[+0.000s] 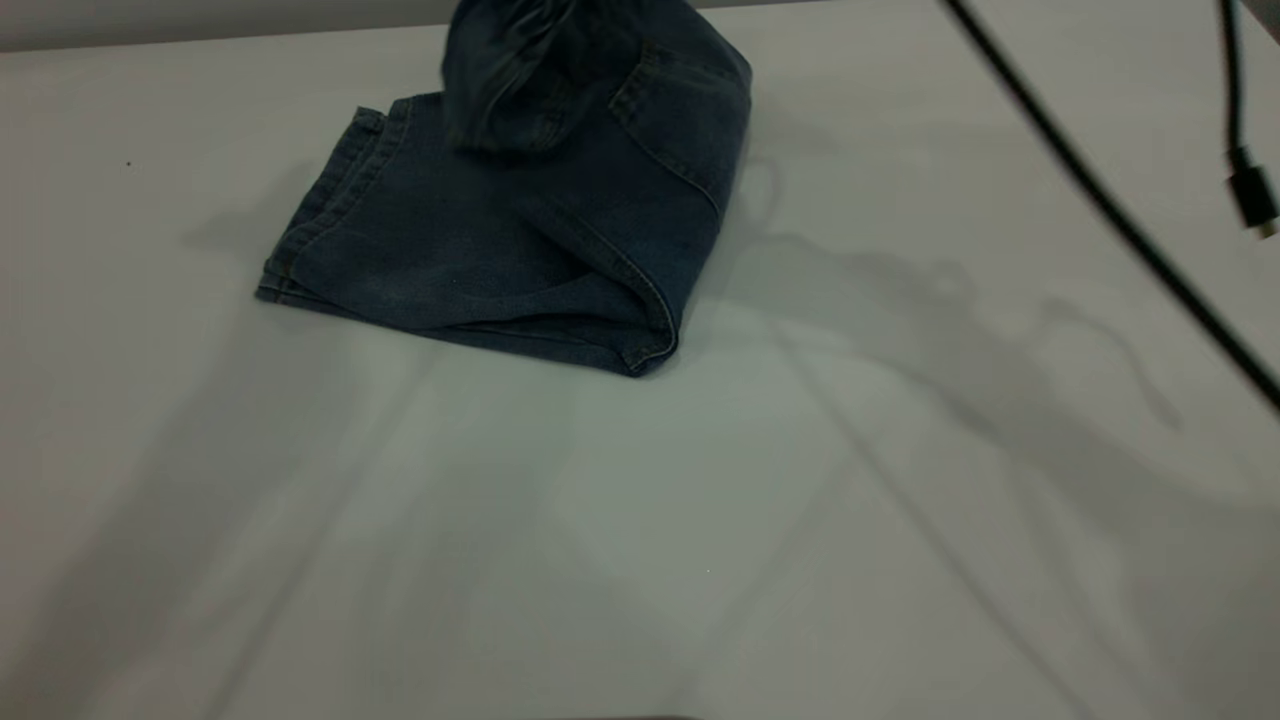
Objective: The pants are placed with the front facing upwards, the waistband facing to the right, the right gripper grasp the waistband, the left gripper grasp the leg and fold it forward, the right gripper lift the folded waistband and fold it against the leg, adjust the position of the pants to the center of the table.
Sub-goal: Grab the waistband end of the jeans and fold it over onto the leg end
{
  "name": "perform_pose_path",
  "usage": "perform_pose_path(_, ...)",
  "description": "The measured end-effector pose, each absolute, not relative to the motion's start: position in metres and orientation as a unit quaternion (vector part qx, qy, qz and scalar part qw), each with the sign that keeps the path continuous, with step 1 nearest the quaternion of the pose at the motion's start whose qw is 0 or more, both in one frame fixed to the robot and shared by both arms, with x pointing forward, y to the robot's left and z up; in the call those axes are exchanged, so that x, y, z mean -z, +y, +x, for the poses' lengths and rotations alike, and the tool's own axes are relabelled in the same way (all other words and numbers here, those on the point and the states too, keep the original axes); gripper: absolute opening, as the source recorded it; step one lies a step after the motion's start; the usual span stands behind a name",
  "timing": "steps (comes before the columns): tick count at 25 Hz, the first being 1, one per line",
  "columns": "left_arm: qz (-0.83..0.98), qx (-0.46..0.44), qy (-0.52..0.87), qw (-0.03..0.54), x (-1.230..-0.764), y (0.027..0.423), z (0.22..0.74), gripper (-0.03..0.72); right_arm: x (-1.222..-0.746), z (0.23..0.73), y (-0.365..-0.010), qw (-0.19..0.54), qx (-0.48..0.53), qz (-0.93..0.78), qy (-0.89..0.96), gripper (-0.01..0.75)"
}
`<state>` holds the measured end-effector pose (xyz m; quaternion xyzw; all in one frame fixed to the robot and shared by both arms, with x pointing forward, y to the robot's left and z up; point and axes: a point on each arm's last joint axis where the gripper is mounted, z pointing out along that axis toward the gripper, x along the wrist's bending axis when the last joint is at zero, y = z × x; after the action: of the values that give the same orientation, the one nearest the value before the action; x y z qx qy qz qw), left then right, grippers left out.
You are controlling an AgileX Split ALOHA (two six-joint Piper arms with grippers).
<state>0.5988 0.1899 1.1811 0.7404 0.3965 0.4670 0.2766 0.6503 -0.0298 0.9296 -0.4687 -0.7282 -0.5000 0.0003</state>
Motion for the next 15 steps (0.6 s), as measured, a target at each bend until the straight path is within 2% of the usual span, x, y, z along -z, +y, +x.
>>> perform_pose_path(6,0.733,-0.467,0.406,0.283,-1.187,0.193,0.593,0.459,-0.909,0.643,0.015,0.000,0.508,-0.430,-0.746,0.067)
perform_pose_path(9,0.732,-0.462,0.415,0.281,-1.185,0.193,0.592,0.459,-0.902,0.642,0.029,0.002,0.510,-0.421,-0.750,0.097)
perform_pose_path(11,0.732,-0.460,0.417,0.280,-1.185,0.194,0.592,0.459,-0.900,0.640,0.035,0.004,0.510,-0.415,-0.753,0.150)
perform_pose_path(15,0.731,-0.454,0.424,0.284,-1.184,0.193,0.592,0.459,-0.900,0.638,0.039,0.006,0.509,-0.415,-0.754,0.364)
